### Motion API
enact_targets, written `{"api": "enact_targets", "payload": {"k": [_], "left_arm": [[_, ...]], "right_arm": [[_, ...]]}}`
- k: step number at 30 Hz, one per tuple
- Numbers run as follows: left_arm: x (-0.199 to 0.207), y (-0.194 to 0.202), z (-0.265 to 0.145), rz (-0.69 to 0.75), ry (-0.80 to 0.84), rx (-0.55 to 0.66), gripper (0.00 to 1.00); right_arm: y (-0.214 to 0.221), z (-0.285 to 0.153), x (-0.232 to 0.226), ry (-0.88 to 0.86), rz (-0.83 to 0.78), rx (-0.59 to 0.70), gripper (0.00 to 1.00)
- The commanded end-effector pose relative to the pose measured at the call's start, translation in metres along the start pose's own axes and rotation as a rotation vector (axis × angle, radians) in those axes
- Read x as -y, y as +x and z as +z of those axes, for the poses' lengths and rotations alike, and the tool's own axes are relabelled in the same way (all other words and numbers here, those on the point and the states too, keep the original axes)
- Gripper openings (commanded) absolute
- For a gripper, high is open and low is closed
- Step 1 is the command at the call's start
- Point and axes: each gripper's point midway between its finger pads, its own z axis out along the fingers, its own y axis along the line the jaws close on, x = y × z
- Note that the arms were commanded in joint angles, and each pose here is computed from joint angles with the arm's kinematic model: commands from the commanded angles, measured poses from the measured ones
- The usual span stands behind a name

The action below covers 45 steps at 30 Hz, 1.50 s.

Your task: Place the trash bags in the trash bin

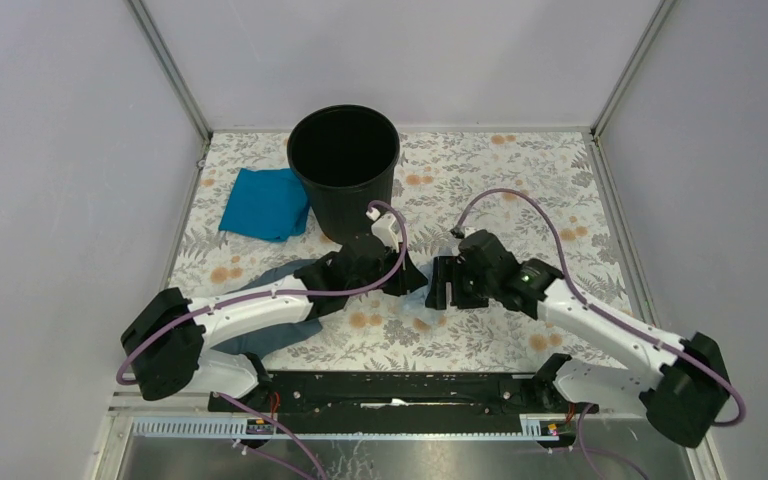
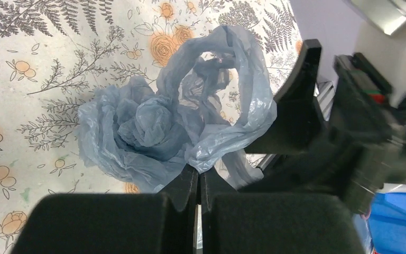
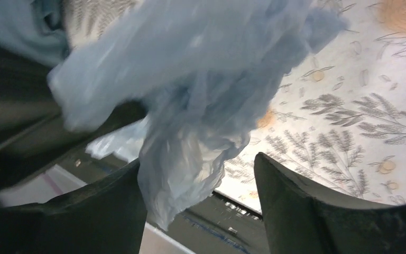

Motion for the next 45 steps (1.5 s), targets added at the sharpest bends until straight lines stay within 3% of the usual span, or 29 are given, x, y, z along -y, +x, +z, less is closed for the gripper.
{"api": "enact_targets", "payload": {"k": [1, 3, 6, 7, 12, 16, 22, 25, 28, 30, 35, 39, 45], "left_arm": [[0.011, -0.013, -0.003, -0.023, 0.048, 0.043, 0.0], [0.004, -0.015, -0.01, -0.027, 0.016, 0.066, 0.0], [-0.011, -0.016, -0.021, -0.051, -0.016, 0.103, 0.0], [-0.018, -0.015, -0.024, -0.068, -0.033, 0.114, 0.0], [-0.045, -0.015, -0.046, -0.162, -0.045, 0.182, 0.0], [-0.059, -0.02, -0.064, -0.199, -0.041, 0.271, 0.0], [-0.05, -0.013, -0.067, -0.17, 0.045, 0.247, 0.0], [-0.045, -0.006, -0.065, -0.17, 0.09, 0.219, 0.0], [-0.045, -0.003, -0.066, -0.169, 0.094, 0.211, 0.0], [-0.047, -0.002, -0.066, -0.164, 0.085, 0.208, 0.0], [-0.048, 0.0, -0.066, -0.16, 0.087, 0.207, 0.0], [-0.043, -0.004, -0.068, -0.155, 0.105, 0.218, 0.0], [-0.044, -0.002, -0.066, -0.157, 0.108, 0.213, 0.0]], "right_arm": [[-0.034, 0.001, 0.025, 0.213, -0.033, 0.131, 0.72], [-0.039, -0.008, 0.038, 0.261, -0.031, 0.202, 0.62], [-0.045, -0.023, 0.045, 0.249, -0.004, 0.324, 0.19], [-0.047, -0.027, 0.047, 0.235, 0.012, 0.368, 0.11], [-0.029, -0.019, 0.052, 0.176, 0.1, 0.373, 0.0], [-0.002, -0.001, 0.055, 0.123, 0.182, 0.303, 0.0], [0.006, 0.004, 0.032, 0.027, 0.045, 0.198, 0.34], [-0.001, -0.004, 0.013, -0.006, -0.052, 0.135, 0.62], [-0.01, -0.008, 0.02, 0.11, -0.099, 0.064, 0.9], [-0.018, -0.003, 0.024, 0.135, -0.113, 0.046, 0.99], [-0.031, 0.012, 0.014, 0.068, -0.095, 0.012, 0.97], [-0.018, 0.026, 0.004, -0.021, -0.091, -0.047, 0.88], [-0.017, 0.054, 0.004, -0.083, -0.003, 0.024, 0.86]]}}
